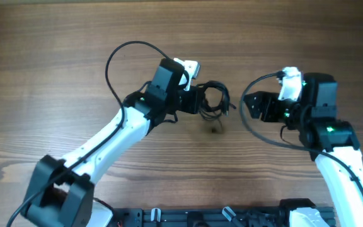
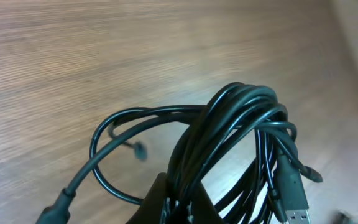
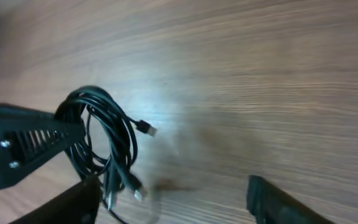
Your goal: Untangle cables
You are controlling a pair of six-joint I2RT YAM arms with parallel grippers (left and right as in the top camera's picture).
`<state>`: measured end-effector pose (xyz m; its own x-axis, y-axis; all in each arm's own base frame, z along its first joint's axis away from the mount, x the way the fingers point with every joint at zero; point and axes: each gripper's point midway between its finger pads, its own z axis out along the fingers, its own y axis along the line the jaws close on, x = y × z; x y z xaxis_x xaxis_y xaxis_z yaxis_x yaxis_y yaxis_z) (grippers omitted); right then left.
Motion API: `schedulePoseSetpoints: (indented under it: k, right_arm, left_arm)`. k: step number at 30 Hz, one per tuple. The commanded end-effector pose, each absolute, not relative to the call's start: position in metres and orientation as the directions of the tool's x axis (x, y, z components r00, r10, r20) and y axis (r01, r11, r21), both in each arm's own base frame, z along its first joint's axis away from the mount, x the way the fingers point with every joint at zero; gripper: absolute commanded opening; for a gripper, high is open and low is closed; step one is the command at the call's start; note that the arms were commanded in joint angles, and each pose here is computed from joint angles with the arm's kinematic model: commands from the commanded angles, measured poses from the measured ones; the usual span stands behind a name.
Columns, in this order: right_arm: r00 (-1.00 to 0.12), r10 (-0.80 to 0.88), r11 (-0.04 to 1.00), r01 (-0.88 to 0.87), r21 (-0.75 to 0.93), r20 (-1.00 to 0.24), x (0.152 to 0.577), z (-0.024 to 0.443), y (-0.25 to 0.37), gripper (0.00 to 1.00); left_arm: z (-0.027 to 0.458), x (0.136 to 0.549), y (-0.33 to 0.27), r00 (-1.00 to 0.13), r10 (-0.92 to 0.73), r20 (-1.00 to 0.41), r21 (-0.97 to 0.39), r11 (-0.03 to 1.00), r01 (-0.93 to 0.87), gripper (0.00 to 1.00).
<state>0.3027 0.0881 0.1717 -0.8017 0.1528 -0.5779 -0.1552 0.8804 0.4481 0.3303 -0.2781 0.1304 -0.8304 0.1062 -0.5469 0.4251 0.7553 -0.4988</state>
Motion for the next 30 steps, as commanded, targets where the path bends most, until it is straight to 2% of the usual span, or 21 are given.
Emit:
schedulePoseSetpoints:
  k: [1,2,4,8,13,15,16,18,19,21,23,25,26,28,30]
  right_arm:
    - [-0.798,0.048,0.854,-0.279,0.439,-0.601,0.303,0.174,0.112,0.67]
    - [-0.805,0.029,0.848,-0.294,0.441,-0.593,0.305,0.168,0.120,0.62]
    - [-0.808,0.016,0.837,-0.312,0.449,-0.589,0.309,0.164,0.128,0.59]
    - [-0.802,0.002,0.742,-0.399,0.539,-0.597,0.307,0.174,0.151,0.53]
    - [-0.836,-0.005,0.741,-0.372,0.560,-0.549,0.298,0.166,0.151,0.49]
    - [-0.835,-0.002,0.757,-0.361,0.545,-0.550,0.299,0.164,0.148,0.44]
    - [-0.834,0.001,0.776,-0.347,0.527,-0.551,0.302,0.161,0.144,0.36]
    - [-0.833,0.009,0.812,-0.317,0.491,-0.553,0.305,0.154,0.136,0.09]
    - [-0.833,0.011,0.819,-0.310,0.483,-0.553,0.306,0.154,0.134,0.04]
    - [-0.832,0.014,0.826,-0.303,0.476,-0.555,0.307,0.153,0.132,0.04]
    - [-0.842,0.067,0.856,-0.227,0.464,-0.536,0.312,0.149,0.123,0.04]
    - [-0.842,0.220,0.913,-0.001,0.409,-0.493,0.319,0.137,0.094,0.04]
    - [-0.817,0.369,0.904,0.204,0.376,-0.444,0.316,0.127,0.072,0.04]
    - [-0.743,0.553,0.828,0.440,0.349,-0.376,0.306,0.117,0.050,0.04]
    - [-0.729,0.579,0.810,0.463,0.360,-0.364,0.306,0.117,0.050,0.04]
  left_arm:
    - [0.153,0.306,-0.298,-0.855,0.130,-0.502,-0.622,0.633,0.461,0.04]
    - [0.153,0.305,-0.298,-0.862,0.128,-0.491,-0.632,0.629,0.453,0.04]
    - [0.151,0.303,-0.297,-0.867,0.131,-0.481,-0.632,0.634,0.446,0.04]
    - [0.149,0.301,-0.296,-0.873,0.135,-0.470,-0.633,0.638,0.439,0.04]
    - [0.154,0.306,-0.299,-0.858,0.125,-0.498,-0.631,0.626,0.457,0.04]
    - [0.157,0.307,-0.300,-0.854,0.119,-0.506,-0.633,0.621,0.461,0.04]
    - [0.157,0.307,-0.301,-0.863,0.109,-0.494,-0.646,0.618,0.448,0.04]
    - [0.158,0.306,-0.302,-0.864,0.113,-0.491,-0.650,0.613,0.449,0.04]
    - [0.158,0.306,-0.302,-0.864,0.113,-0.491,-0.650,0.613,0.449,0.04]
    - [0.158,0.306,-0.302,-0.864,0.113,-0.491,-0.650,0.613,0.449,0.04]
    - [0.157,0.306,-0.301,-0.866,0.112,-0.488,-0.650,0.615,0.446,0.04]
    - [0.154,0.309,-0.293,-0.875,0.099,-0.474,-0.650,0.631,0.423,0.04]
    - [0.153,0.312,-0.286,-0.882,0.086,-0.463,-0.651,0.643,0.404,0.04]
    - [0.146,0.324,-0.258,-0.903,0.032,-0.428,-0.639,0.696,0.328,0.04]
    - [0.141,0.334,-0.234,-0.914,-0.018,-0.406,-0.625,0.735,0.263,0.04]
